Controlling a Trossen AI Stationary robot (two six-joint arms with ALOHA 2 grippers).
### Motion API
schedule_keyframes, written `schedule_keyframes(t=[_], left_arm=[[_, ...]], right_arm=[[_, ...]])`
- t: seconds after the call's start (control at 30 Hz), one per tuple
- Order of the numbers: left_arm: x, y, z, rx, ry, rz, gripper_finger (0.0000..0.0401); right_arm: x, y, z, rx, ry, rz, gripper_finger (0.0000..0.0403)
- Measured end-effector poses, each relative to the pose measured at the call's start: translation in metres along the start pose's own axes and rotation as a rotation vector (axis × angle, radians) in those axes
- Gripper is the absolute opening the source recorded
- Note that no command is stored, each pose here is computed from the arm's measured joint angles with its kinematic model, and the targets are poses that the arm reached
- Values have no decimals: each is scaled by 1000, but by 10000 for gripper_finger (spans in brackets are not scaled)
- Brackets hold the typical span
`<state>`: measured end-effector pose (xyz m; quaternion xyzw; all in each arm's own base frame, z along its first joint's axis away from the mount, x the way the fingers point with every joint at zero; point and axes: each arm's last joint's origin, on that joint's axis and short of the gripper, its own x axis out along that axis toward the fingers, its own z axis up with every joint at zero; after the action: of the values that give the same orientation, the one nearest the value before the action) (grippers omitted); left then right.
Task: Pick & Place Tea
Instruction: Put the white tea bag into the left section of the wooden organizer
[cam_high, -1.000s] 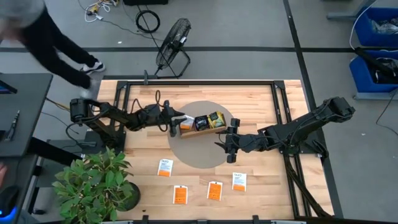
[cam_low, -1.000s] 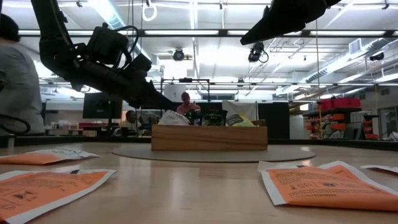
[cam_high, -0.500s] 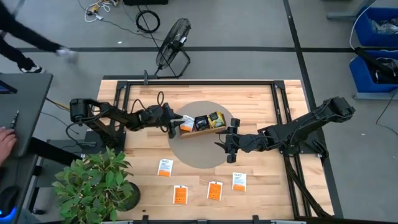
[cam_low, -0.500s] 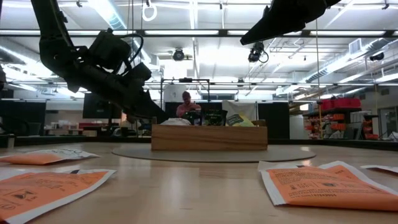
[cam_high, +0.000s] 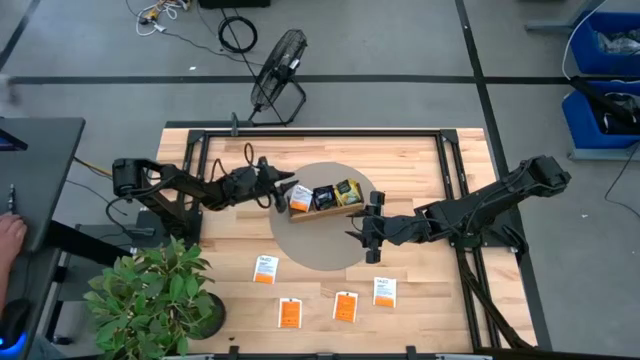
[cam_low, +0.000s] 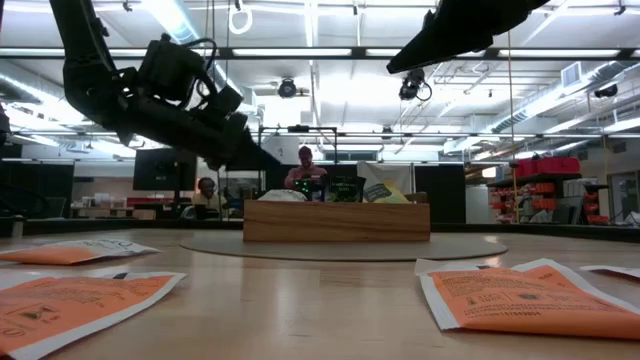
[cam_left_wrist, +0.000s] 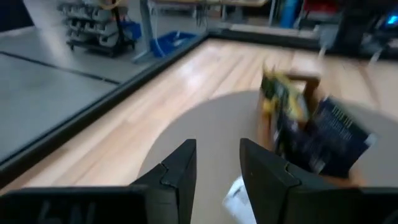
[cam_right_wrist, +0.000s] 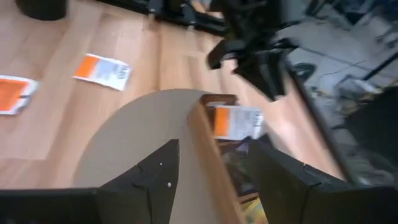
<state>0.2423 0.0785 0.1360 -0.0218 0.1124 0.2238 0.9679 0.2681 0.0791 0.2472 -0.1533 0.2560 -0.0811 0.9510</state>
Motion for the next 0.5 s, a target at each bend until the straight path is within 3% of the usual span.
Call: schedule_keyframes(t=[0.13, 0.3, 0.5], left_arm=[[-1, -8, 5, -23, -54, -85, 126], [-5, -25, 6, -21, -66, -177, 126], [-13, -52, 6, 5, -84, -264, 126]], right_arm=[[-1, 4, -7, 44, 65, 131, 201], [-8, 14, -24, 86, 243, 231, 201], [-20, 32, -30, 237, 357, 384, 201]])
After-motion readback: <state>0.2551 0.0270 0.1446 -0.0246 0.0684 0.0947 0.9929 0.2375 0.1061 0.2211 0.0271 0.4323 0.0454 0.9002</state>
